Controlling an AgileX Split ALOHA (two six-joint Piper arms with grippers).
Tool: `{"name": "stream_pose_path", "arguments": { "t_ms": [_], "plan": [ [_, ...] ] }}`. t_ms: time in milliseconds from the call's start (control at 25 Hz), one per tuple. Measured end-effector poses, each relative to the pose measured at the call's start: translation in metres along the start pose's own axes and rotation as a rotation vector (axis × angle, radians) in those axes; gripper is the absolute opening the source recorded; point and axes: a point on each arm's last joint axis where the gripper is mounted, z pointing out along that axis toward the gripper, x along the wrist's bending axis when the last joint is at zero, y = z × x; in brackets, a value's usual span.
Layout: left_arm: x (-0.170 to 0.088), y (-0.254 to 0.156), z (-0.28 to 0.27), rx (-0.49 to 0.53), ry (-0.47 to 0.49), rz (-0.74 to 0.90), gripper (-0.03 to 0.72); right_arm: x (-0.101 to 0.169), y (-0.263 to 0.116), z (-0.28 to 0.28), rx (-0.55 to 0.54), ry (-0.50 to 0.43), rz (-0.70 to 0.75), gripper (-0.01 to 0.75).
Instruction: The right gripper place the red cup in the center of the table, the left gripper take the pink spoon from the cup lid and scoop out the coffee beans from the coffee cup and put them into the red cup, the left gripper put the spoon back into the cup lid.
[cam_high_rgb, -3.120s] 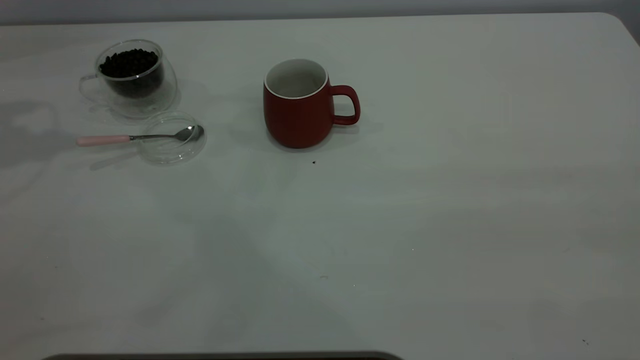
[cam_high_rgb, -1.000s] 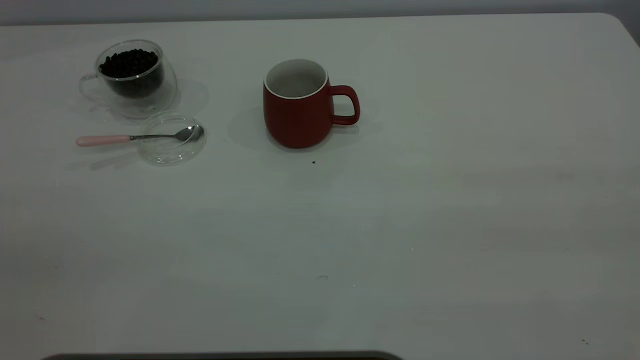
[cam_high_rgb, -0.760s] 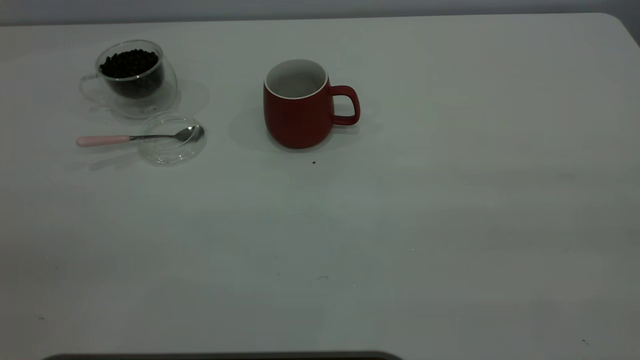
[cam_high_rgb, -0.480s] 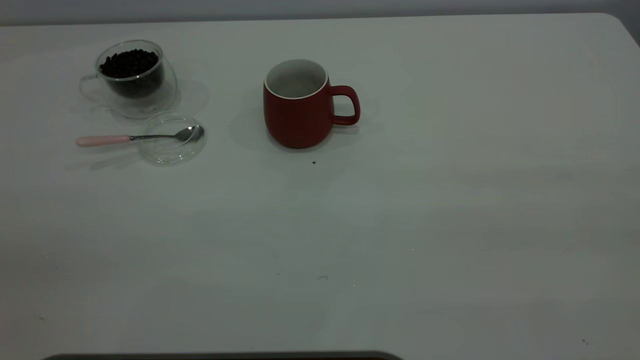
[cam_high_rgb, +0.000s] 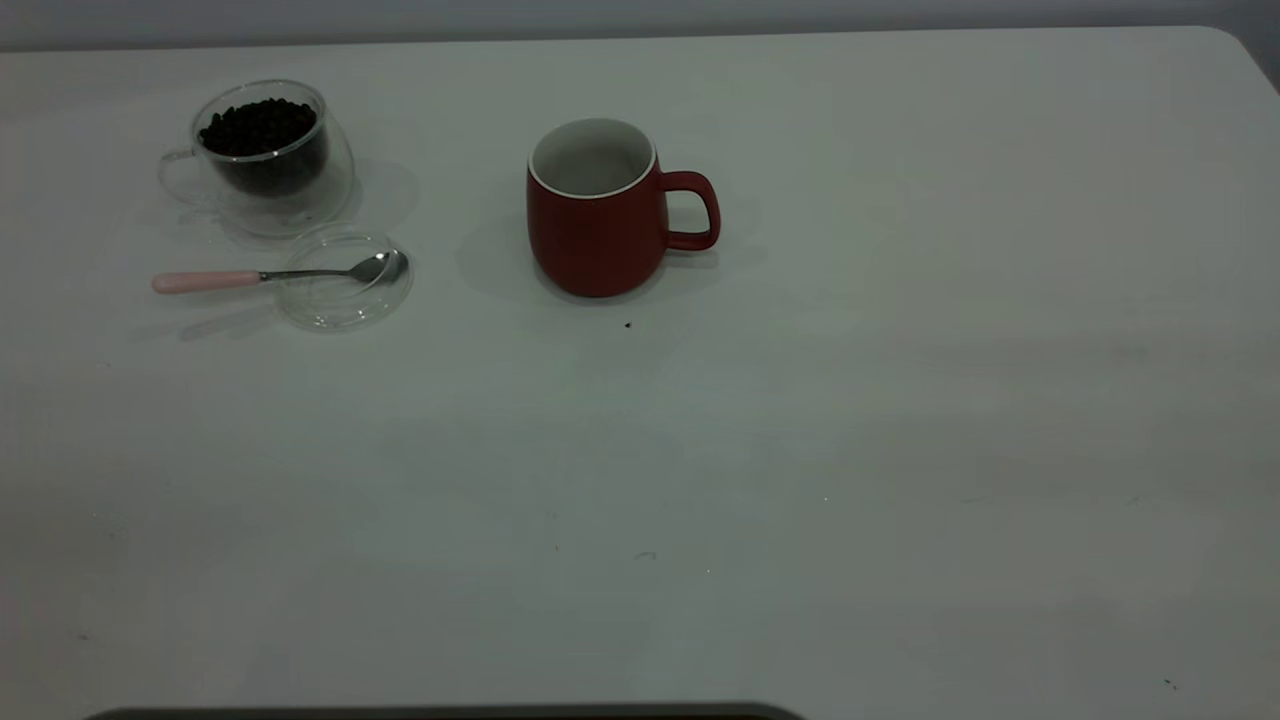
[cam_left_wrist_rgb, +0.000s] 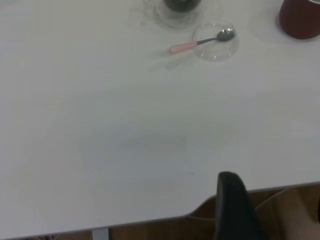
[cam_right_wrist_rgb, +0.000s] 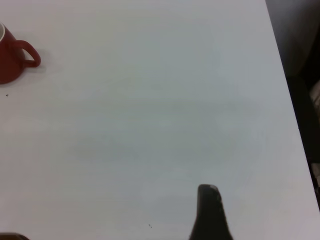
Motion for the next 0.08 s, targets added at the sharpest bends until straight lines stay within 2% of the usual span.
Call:
{"name": "stream_pose_path", "arguments": {
  "t_ms": [80],
  "plan": [
    [0.0000, 0.0000, 0.0000, 0.000, 0.000, 0.000, 0.453, 0.0000, 0.0000, 0.0000, 0.000, 0.000, 0.000, 0.591]
  ]
}}
